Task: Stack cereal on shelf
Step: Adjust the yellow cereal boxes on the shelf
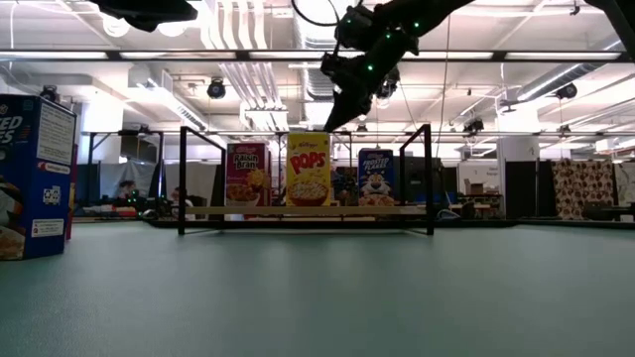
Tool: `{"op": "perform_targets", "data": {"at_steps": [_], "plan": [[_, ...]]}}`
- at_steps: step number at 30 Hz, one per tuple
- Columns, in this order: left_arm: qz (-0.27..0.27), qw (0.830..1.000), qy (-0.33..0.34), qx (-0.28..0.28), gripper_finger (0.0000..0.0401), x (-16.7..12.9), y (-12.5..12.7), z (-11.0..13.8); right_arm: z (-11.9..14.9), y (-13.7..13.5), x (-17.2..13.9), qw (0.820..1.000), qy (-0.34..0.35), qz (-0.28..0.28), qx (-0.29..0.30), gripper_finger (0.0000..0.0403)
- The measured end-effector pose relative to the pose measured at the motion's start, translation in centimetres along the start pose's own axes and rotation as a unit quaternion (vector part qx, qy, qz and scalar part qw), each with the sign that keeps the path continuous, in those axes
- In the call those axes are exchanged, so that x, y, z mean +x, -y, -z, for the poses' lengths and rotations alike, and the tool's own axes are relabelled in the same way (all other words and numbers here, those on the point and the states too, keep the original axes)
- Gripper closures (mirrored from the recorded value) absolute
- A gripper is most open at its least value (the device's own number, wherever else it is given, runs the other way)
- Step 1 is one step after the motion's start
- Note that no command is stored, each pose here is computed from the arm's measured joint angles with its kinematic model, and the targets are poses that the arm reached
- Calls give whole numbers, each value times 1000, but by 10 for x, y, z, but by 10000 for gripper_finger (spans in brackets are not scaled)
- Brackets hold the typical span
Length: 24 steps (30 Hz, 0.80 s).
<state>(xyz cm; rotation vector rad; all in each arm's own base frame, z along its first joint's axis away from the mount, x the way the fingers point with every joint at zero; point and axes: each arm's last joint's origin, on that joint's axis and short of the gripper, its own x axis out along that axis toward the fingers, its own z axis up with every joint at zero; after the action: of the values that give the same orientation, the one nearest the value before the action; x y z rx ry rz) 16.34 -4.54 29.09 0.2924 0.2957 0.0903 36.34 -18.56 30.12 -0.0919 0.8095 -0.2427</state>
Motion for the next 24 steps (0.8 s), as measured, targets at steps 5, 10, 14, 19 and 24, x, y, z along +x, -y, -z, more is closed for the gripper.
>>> {"op": "perform_targets", "data": {"at_steps": [5,10,14,19,24], "plan": [[0,1000,0,0,324,0,0,0,5,1,3,999,-18,28,-2,390],[0,1000,0,0,324,0,0,0,-1,14,2,996,17,84,2,390],[0,1000,0,0,324,0,0,0,-5,29,0,992,60,114,11,390],[0,1000,0,1,324,0,0,0,-4,45,10,988,92,123,18,390],[0,1000,0,2,324,0,0,0,-2,54,27,985,116,127,21,390]]}}
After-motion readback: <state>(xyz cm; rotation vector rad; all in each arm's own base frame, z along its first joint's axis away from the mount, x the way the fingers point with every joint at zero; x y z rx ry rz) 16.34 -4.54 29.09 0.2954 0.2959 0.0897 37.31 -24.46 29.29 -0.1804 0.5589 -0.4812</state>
